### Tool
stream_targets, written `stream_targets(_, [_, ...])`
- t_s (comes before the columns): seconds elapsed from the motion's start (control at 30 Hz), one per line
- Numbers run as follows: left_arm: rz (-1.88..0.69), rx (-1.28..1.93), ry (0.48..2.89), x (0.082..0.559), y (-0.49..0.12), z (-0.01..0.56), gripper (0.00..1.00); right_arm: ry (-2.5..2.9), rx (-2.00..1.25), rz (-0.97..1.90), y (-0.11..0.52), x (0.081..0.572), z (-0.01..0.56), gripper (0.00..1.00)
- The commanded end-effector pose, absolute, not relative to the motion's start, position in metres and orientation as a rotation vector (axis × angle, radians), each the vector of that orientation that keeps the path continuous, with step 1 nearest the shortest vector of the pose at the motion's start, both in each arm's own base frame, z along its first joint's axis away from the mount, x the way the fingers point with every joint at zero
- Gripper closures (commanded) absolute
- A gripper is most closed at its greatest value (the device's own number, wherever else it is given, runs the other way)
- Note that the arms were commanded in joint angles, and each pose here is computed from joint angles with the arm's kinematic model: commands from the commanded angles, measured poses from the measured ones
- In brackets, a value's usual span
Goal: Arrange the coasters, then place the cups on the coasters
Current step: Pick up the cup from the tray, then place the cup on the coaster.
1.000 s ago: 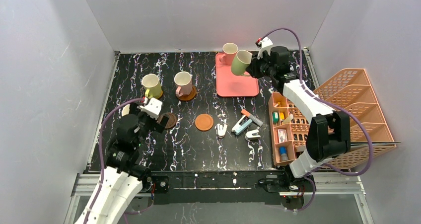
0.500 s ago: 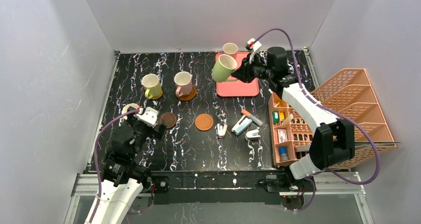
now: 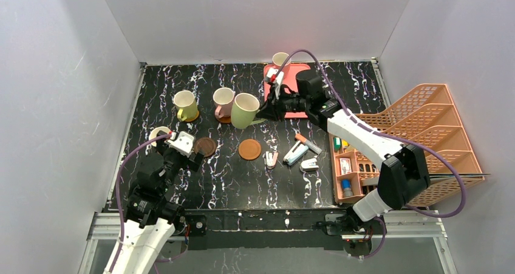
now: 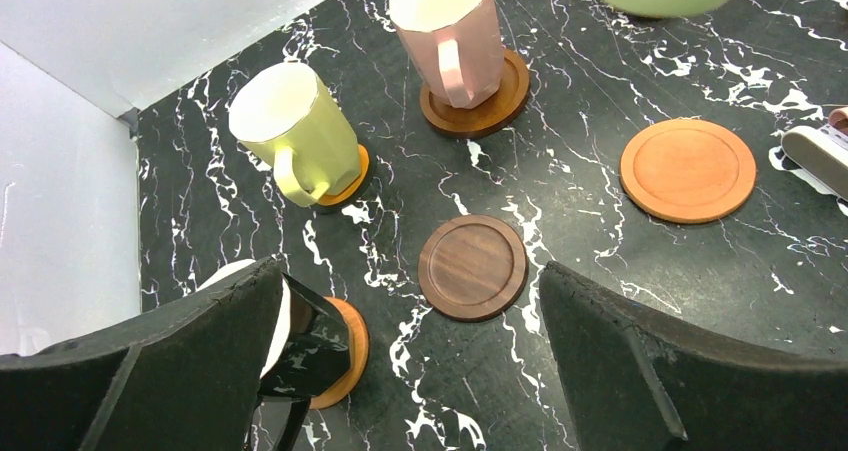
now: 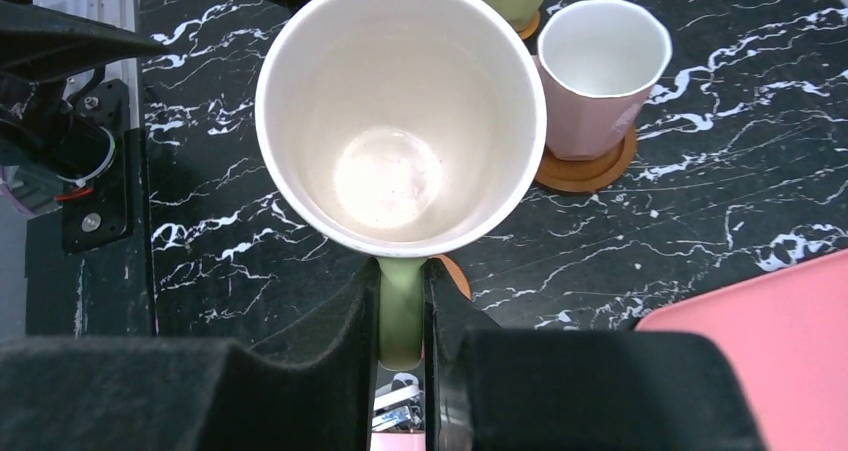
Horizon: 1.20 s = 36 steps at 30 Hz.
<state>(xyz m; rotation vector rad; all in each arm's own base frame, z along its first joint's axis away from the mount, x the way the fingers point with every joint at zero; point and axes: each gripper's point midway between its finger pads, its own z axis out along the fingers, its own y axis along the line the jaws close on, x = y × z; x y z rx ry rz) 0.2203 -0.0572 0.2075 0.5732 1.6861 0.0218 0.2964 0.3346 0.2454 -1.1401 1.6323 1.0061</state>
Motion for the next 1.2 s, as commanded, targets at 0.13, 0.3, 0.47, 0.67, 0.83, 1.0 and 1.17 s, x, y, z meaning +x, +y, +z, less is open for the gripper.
stream_targets(0.13, [0.018,0.582,1.672,0.216,-0.057,0.208,0.02,1.517,-1.166,1.017,0.365,0.287,0.261,0.99])
stream_targets(0.3, [0.023,0.576,1.646,0.213,-0.056,0.214,0.02,1.527,-1.187,1.013,0.378,0.281,0.249,0.99])
stream_targets(0.47, [0.026,0.582,1.659,0.214,-0.055,0.211,0.02,1.552,-1.2,0.996,0.387,0.28,0.237,0.99])
stream_targets(0.67, [0.028,0.583,1.664,0.215,-0.055,0.21,0.02,1.565,-1.228,0.982,0.399,0.275,0.224,0.99])
stream_targets(0.83, [0.017,0.591,1.658,0.214,-0.057,0.21,0.02,1.58,-1.254,0.94,0.41,0.273,0.211,0.99])
stream_targets(1.0, [0.013,0.596,1.658,0.213,-0.058,0.21,0.02,1.592,-1.286,0.922,0.416,0.27,0.199,0.99])
stream_targets(1.17, [0.009,0.604,1.667,0.213,-0.059,0.208,0.02,1.594,-1.336,0.914,0.425,0.262,0.189,0.99])
